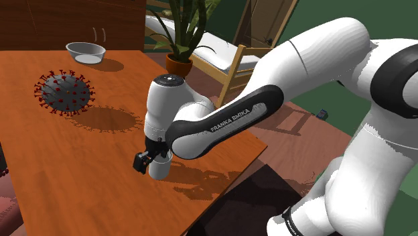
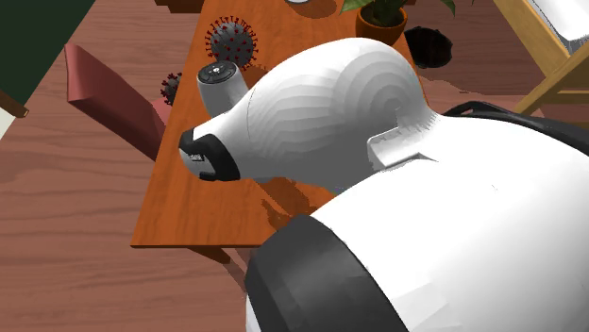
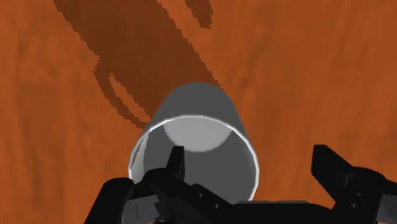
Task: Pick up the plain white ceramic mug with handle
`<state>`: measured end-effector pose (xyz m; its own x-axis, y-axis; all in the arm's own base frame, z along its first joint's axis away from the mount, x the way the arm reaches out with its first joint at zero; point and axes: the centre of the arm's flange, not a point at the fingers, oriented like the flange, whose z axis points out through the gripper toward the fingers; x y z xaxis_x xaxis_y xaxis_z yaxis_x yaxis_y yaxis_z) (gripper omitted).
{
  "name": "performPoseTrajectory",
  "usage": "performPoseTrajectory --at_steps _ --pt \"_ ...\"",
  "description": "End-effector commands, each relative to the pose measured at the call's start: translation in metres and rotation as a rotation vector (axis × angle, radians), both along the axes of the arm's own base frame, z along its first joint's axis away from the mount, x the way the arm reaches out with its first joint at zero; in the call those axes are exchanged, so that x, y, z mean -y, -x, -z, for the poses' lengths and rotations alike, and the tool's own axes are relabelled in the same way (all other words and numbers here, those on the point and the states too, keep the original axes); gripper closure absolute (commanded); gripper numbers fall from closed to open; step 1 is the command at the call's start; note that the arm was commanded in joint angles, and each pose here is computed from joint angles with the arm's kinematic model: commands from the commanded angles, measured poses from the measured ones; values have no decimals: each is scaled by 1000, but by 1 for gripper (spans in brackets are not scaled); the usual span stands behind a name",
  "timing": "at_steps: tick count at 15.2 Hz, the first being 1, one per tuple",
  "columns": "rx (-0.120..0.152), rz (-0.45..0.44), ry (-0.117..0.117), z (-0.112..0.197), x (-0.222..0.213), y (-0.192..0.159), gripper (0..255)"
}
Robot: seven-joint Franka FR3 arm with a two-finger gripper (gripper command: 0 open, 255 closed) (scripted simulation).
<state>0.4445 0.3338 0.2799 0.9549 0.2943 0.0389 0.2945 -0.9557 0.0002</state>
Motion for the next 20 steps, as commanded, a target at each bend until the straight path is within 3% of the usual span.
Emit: performPoseTrajectory --at_steps 1,2,3,12,20 --pt "0 0 0 8 -1 0 0" --pt "0 0 0 8 -1 0 0" --pt "0 0 0 8 -1 1 255" --pt "0 0 0 8 -1 0 255" --pt "0 0 0 -34 -1 0 255"
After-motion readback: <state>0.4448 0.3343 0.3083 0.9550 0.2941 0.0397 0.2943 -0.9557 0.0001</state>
